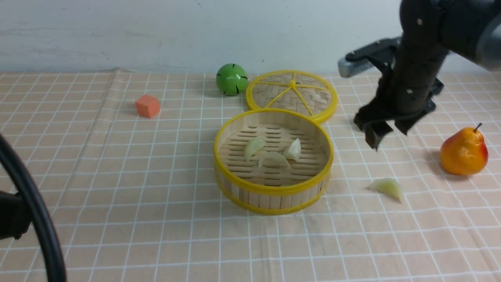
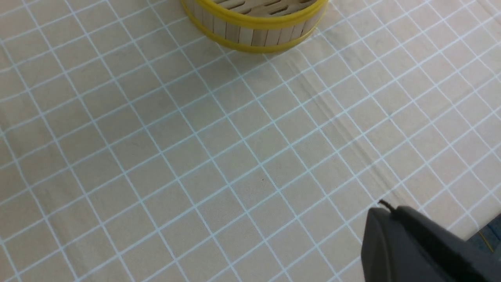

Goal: Put the dumplings into the steamer on the table with the brown tablecloth.
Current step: 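Reach for and grasp a dumpling lying on the table beside the steamer, then place the dumpling in the bamboo steamer basket with the right gripper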

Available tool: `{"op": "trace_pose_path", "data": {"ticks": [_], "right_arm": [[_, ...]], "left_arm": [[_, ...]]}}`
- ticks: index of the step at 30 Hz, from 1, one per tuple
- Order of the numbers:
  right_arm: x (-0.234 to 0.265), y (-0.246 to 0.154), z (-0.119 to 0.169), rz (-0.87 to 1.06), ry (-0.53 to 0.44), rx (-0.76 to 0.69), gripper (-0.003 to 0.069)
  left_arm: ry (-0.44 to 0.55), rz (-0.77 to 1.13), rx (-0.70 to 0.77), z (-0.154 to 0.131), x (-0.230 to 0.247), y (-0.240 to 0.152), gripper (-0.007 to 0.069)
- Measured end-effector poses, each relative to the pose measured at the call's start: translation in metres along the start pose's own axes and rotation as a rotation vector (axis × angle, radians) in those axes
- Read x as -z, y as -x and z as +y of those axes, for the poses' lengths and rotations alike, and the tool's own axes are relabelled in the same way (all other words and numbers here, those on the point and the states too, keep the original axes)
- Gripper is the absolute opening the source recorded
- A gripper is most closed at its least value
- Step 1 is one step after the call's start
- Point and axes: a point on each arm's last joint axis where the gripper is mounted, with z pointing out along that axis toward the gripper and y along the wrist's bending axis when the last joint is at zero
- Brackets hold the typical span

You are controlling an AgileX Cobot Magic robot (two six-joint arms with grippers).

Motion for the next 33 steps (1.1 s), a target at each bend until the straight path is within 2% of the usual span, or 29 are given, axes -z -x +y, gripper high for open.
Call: {"op": "trace_pose_path", "data": {"ticks": [3,6,10,16,17,22,23,28,31,33], "right_arm": [[-0.03,-0.021,-0.011,0.114,0.046,0.005,0.0521],[-0.051,-0.032,-0.014,0.158,0.04,0.02,0.052],[-0.078,-0.029,-0.019,0.109,-0.009,0.043,0.0517],[-0.095,-0.021,-0.021,0.036,-0.028,0.048,0.0499],[-0.096,-0.02,-0.022,0.028,-0.03,0.049,0.048],[-0.098,-0.019,-0.022,0.016,-0.033,0.05,0.0223],[-0.098,-0.019,-0.022,0.018,-0.033,0.05,0.0201],[-0.091,-0.02,-0.018,0.048,-0.028,0.058,0.02],[-0.071,-0.012,-0.002,0.031,-0.03,0.098,0.02],[-0.032,0.006,0.03,-0.079,-0.014,0.159,0.02]], "left_arm": [[0.0,0.0,0.0,0.0,0.0,0.0,-0.0012],[0.0,0.0,0.0,0.0,0.0,0.0,-0.0012],[0.0,0.0,0.0,0.0,0.0,0.0,-0.0012],[0.0,0.0,0.0,0.0,0.0,0.0,-0.0012],[0.0,0.0,0.0,0.0,0.0,0.0,-0.0012],[0.0,0.0,0.0,0.0,0.0,0.0,-0.0011],[0.0,0.0,0.0,0.0,0.0,0.0,-0.0011],[0.0,0.0,0.0,0.0,0.0,0.0,-0.0008],[0.0,0.0,0.0,0.0,0.0,0.0,-0.0005],[0.0,0.0,0.0,0.0,0.0,0.0,-0.0002]]}}
